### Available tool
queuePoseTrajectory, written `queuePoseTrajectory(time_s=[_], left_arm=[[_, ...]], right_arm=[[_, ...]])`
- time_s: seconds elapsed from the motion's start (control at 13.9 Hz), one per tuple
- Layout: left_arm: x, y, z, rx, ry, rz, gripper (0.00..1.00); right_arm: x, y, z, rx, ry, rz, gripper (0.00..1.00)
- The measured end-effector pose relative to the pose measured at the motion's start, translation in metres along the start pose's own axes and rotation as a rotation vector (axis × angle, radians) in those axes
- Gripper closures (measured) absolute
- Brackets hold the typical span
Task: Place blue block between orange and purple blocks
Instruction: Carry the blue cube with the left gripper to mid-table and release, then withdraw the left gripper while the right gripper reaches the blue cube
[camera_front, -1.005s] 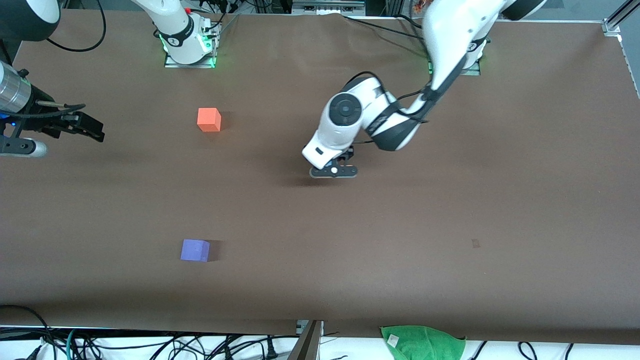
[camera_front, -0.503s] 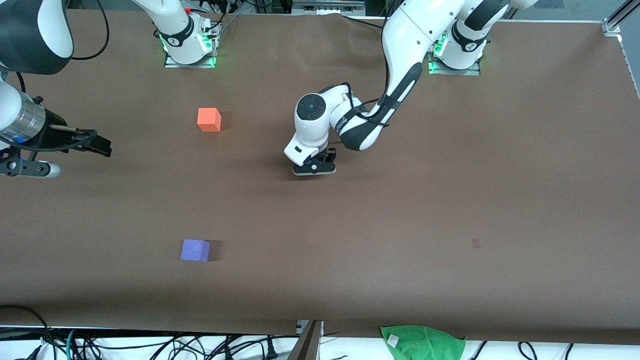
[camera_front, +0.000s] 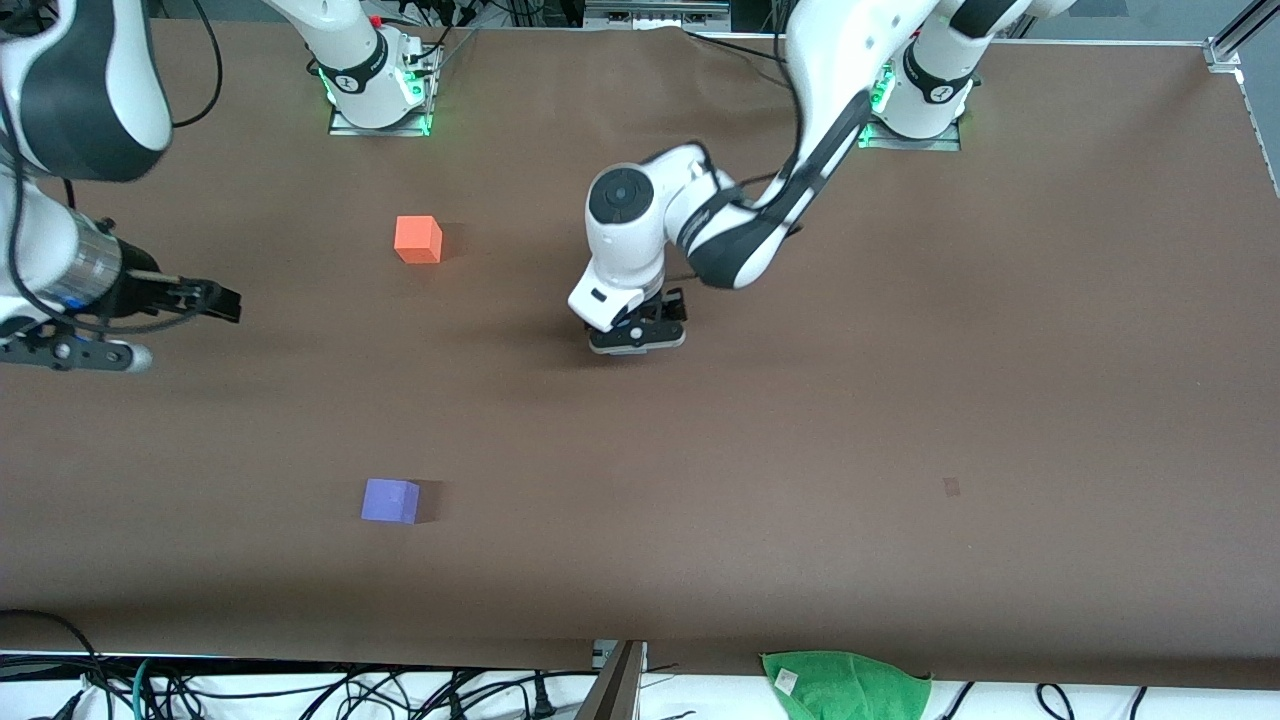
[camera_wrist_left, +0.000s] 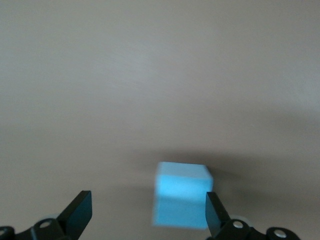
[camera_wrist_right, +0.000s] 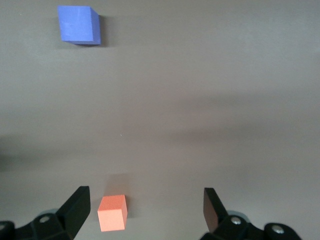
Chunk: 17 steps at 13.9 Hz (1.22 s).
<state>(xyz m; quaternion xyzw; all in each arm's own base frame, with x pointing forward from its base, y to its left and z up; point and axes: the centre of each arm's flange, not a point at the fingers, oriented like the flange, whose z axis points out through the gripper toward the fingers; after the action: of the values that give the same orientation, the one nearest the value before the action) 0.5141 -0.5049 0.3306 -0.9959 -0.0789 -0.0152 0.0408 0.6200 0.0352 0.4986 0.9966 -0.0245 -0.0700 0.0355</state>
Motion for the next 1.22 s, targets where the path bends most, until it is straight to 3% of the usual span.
queuePoseTrajectory(time_s=[0.22,0.36,0.57,0.79,1.22], left_arm=[[0.034,-0.085,-0.092,0.126,-0.033,-0.018,0.00],[0.075,-0.161,-0.130,0.158,-0.063,-0.047,0.00],[0.127,-0.268,-0.168,0.122,-0.086,-0.087,0.00],[0.150,-0.355,-0.199,0.043,-0.126,-0.033,0.00],[0.148,-0.426,-0.219,-0.026,-0.163,0.199,0.00]], right_arm=[[0.009,-0.032,0.026,-0.005,-0.031,-0.046,0.00],[0.011,-0.066,0.038,0.043,-0.039,-0.081,0.00],[0.005,-0.138,0.059,0.064,-0.043,-0.148,0.00],[-0.016,-0.235,0.092,0.055,-0.034,-0.128,0.00],[-0.062,-0.384,0.170,0.155,0.103,-0.043,0.00]])
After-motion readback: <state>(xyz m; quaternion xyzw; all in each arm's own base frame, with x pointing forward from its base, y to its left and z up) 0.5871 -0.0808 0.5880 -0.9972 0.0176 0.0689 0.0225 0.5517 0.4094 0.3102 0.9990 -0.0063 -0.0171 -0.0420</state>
